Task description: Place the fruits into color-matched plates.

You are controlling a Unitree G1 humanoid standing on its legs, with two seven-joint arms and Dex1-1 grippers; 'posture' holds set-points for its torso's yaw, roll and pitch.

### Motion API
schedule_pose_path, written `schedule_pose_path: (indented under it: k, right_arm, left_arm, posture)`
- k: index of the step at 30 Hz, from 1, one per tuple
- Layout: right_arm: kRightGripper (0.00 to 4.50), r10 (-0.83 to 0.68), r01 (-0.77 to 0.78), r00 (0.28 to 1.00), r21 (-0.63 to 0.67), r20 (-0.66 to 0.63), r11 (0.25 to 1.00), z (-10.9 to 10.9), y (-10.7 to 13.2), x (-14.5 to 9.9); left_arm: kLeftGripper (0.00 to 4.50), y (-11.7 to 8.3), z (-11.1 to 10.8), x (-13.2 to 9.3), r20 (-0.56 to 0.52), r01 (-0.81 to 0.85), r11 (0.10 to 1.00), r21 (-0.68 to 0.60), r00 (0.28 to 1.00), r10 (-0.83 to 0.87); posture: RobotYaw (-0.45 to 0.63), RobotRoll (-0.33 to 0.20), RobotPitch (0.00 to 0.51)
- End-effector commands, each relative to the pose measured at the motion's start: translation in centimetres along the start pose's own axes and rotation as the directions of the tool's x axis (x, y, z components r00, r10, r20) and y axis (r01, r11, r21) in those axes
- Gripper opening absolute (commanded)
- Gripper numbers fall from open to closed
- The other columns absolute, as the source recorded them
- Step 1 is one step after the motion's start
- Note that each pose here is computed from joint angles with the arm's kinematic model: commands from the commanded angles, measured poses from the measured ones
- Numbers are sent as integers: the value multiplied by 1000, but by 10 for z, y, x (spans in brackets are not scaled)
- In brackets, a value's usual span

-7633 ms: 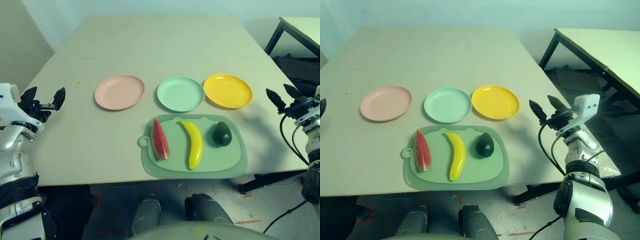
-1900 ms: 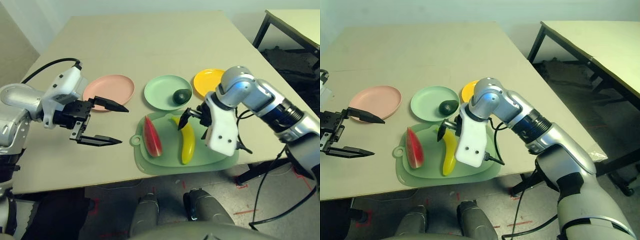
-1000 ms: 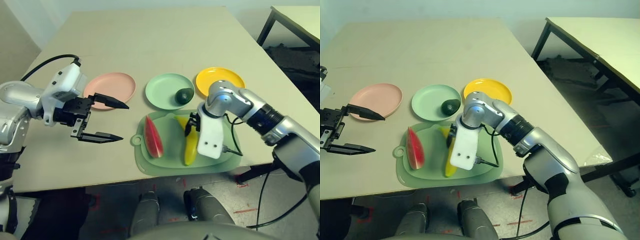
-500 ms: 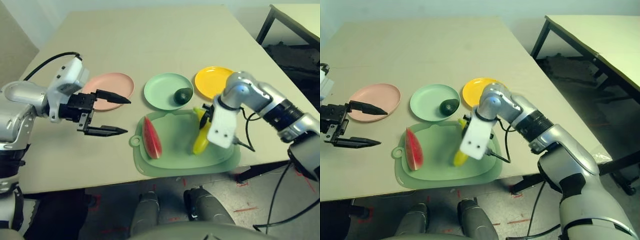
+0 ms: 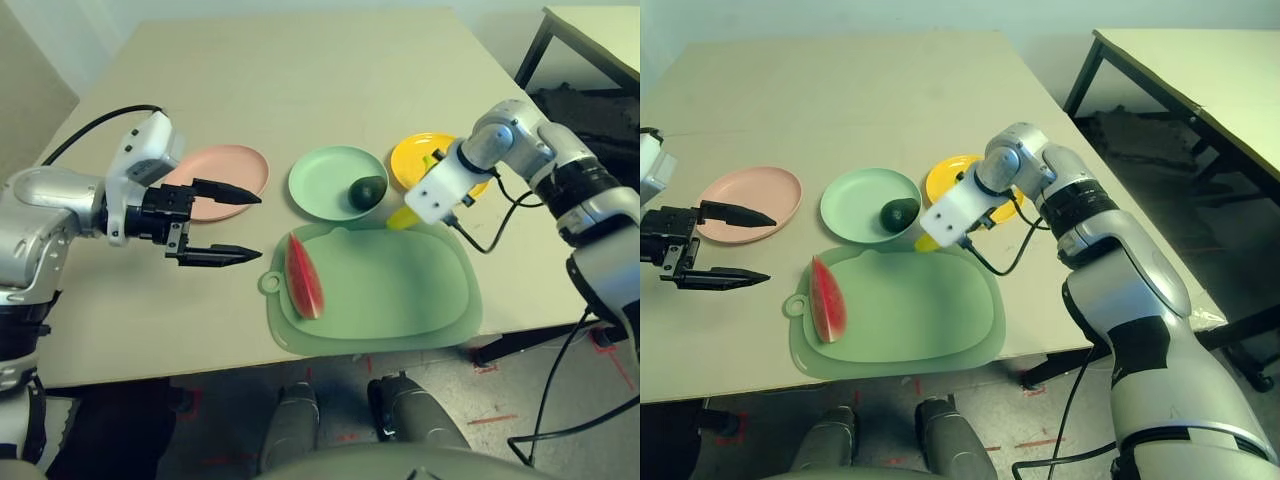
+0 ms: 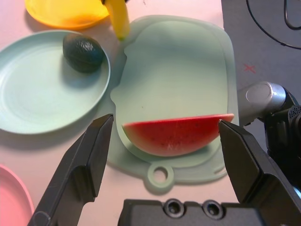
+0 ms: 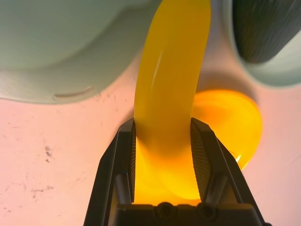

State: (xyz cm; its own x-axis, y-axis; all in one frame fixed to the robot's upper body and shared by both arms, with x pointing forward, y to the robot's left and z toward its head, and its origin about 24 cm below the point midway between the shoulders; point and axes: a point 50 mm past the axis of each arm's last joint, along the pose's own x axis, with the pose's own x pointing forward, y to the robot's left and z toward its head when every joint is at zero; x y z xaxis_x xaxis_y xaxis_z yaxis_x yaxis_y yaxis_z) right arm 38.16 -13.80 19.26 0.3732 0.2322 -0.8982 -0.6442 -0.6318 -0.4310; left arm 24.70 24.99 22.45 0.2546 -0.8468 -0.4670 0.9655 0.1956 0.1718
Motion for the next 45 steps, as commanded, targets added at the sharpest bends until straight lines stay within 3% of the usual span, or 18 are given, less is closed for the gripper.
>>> schedule_pose_path:
  k: [1, 14, 26, 27, 33, 40, 45]
  right_arm:
    - [1678, -51, 52, 998, 58, -27, 997, -5, -6, -2]
    - [1678, -169, 216, 968, 268, -187, 939, -23, -17, -5]
    - [1678, -64, 131, 968, 274, -241, 953, -30, 2, 13]
    - [2415, -65, 132, 968, 274, -241, 953, -29, 2, 14]
    - [4485, -87, 150, 968, 264, -236, 953, -28, -1, 14]
    - [4485, -162, 211, 966, 249, -202, 945, -28, -9, 0]
    - [4485, -288, 311, 950, 282, -121, 907, -27, -18, -22]
  left_arm:
    - [4500, -4, 5, -5, -10, 5, 1000, 15, 1000, -5]
    - [4500, -9, 6, -2, -8, 35, 999, 14, 999, -35]
    - [4500, -8, 8, -3, -3, 26, 999, 18, 1000, -26]
    - [4500, -8, 8, -3, -2, 25, 1000, 18, 1000, -25]
    - [4500, -6, 9, -5, -6, 20, 1000, 23, 1000, -20]
    - [4500, -3, 8, -5, -7, 17, 999, 39, 1000, -17]
    - [4500, 0, 8, -6, -14, 13, 998, 62, 1000, -12]
  posture:
    - [-14, 0, 82]
    - [-13, 0, 80]
    - [-3, 0, 81]
    - [-3, 0, 81]
    - [-5, 0, 82]
    - [-6, 0, 84]
    - [3, 0, 91]
